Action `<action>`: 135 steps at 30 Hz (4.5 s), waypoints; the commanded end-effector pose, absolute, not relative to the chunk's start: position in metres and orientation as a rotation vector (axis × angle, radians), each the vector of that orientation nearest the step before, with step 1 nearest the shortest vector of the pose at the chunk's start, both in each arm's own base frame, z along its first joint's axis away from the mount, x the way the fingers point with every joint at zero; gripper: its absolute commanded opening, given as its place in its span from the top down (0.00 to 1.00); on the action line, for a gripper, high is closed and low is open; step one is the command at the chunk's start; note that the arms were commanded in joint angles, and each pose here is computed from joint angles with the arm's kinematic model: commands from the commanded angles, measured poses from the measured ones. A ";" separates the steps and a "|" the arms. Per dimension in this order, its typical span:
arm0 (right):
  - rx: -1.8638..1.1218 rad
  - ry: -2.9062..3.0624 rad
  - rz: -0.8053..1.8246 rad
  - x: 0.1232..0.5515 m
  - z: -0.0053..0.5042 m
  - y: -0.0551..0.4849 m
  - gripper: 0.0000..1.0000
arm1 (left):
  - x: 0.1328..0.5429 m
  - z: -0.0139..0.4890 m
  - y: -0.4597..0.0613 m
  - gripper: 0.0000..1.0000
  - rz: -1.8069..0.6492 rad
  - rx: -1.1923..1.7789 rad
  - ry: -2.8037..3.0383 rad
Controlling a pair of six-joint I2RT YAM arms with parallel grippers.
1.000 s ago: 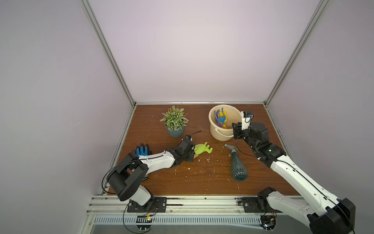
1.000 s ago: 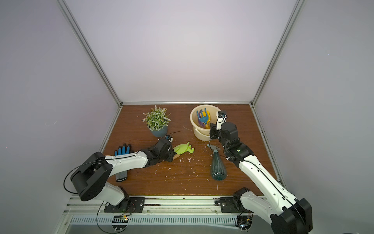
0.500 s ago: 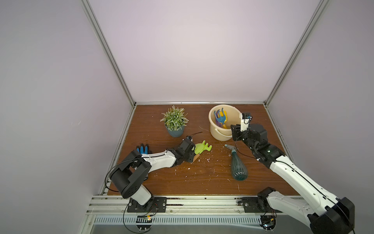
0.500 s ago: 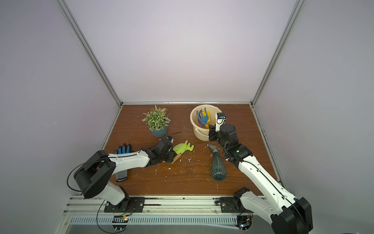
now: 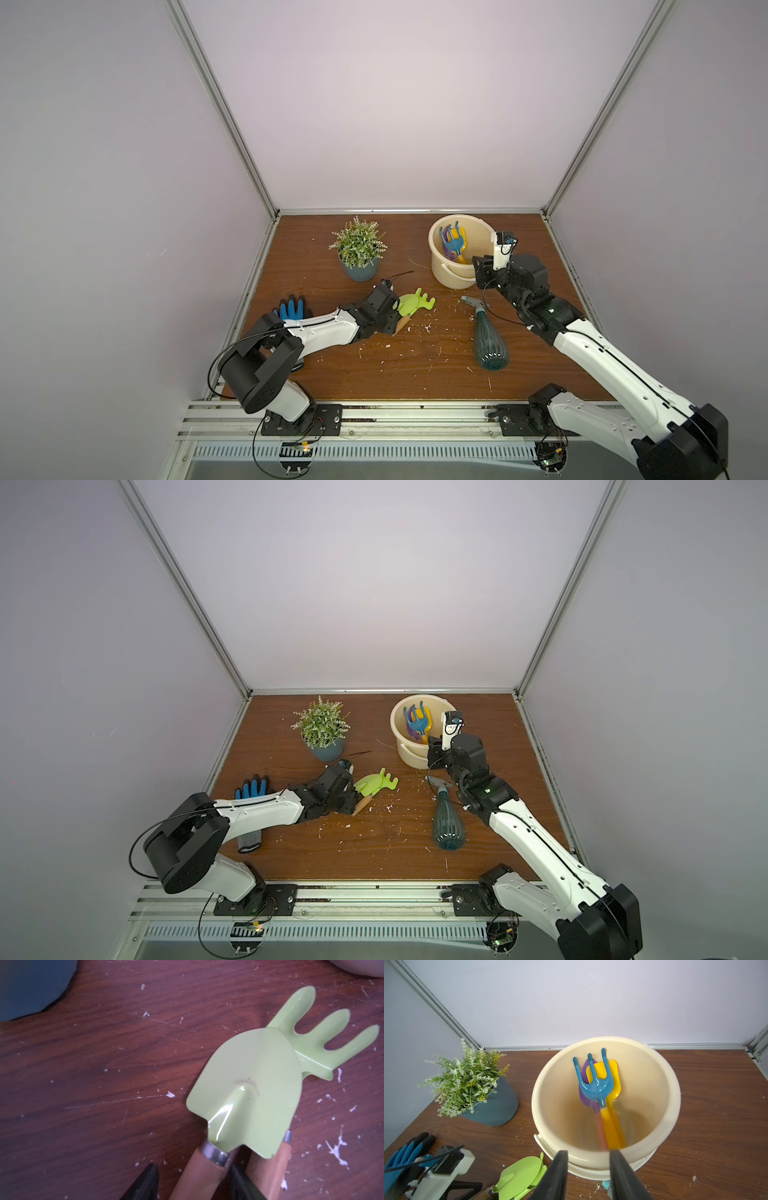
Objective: Organize the gardening tools
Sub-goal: Pick up the gardening tool from the center of the board, then place the gardening tool in the container.
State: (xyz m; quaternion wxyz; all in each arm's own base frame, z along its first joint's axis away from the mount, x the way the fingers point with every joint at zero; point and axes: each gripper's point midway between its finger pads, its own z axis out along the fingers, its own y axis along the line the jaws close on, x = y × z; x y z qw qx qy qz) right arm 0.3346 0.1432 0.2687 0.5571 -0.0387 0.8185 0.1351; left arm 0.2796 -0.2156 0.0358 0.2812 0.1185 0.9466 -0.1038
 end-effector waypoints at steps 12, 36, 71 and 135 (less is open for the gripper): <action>-0.084 1.917 0.375 0.333 0.267 0.152 0.61 | 0.261 0.018 -0.205 0.50 -0.288 0.293 2.611; -0.111 1.929 0.506 0.329 0.265 0.170 0.51 | 0.296 0.115 -0.240 0.85 -0.374 0.391 2.386; -0.297 1.735 1.313 0.309 0.320 0.272 0.64 | 0.280 0.275 -0.345 0.85 -0.877 0.540 1.859; -0.119 1.835 -0.087 0.477 0.278 0.154 0.62 | 0.270 0.072 -0.278 0.33 -0.474 0.464 2.420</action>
